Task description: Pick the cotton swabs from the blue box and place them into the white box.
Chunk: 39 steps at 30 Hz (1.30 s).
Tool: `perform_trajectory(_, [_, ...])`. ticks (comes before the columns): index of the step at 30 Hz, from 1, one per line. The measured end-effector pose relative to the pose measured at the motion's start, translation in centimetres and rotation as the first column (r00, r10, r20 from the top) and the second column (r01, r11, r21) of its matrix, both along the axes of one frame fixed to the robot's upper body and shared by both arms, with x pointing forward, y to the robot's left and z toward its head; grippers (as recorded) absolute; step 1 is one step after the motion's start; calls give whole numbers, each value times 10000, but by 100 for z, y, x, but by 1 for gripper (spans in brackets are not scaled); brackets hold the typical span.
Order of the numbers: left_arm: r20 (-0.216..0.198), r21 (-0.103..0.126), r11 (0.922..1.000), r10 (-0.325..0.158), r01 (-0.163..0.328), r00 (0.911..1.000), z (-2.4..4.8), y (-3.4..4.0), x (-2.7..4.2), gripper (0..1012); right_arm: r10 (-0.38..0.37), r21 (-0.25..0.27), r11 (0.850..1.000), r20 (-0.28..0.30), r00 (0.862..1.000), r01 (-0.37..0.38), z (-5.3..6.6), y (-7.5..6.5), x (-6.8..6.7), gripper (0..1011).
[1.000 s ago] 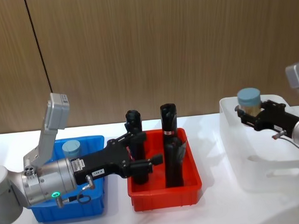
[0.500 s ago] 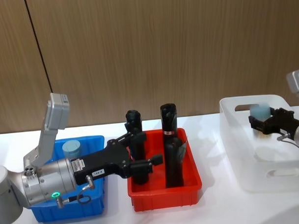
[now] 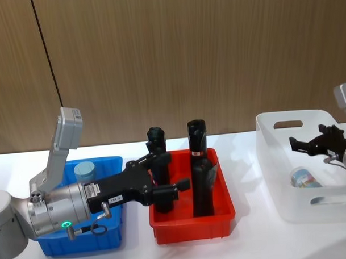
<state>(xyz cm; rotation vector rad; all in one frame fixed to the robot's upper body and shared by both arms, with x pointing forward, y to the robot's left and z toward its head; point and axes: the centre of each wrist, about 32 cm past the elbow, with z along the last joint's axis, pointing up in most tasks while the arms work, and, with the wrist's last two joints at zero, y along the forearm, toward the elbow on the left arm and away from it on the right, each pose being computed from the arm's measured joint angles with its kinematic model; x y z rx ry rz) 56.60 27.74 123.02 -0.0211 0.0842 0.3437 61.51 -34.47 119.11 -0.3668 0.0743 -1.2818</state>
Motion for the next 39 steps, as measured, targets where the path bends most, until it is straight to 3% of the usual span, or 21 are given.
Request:
perform_trajectory(21, [21, 65, 9998, 162, -162, 9999, -7, -13, -11, 1003, 116, -58, 9999, 198, 9997, -115, 1, 29, -18, 1001])
perform_trajectory(32, [307, 484, 9923, 1128, -1142, 9931, -51, -116, -92, 1003, 291, 82, 9995, 667, 9973, -297, -75, 201, -209, 1002])
perform_trajectory(39, [607, 750, 9781, 1899, -1942, 9799, -83, -201, -161, 1003, 401, 212, 9989, 1018, 9940, -425, -118, 327, -364, 1001])
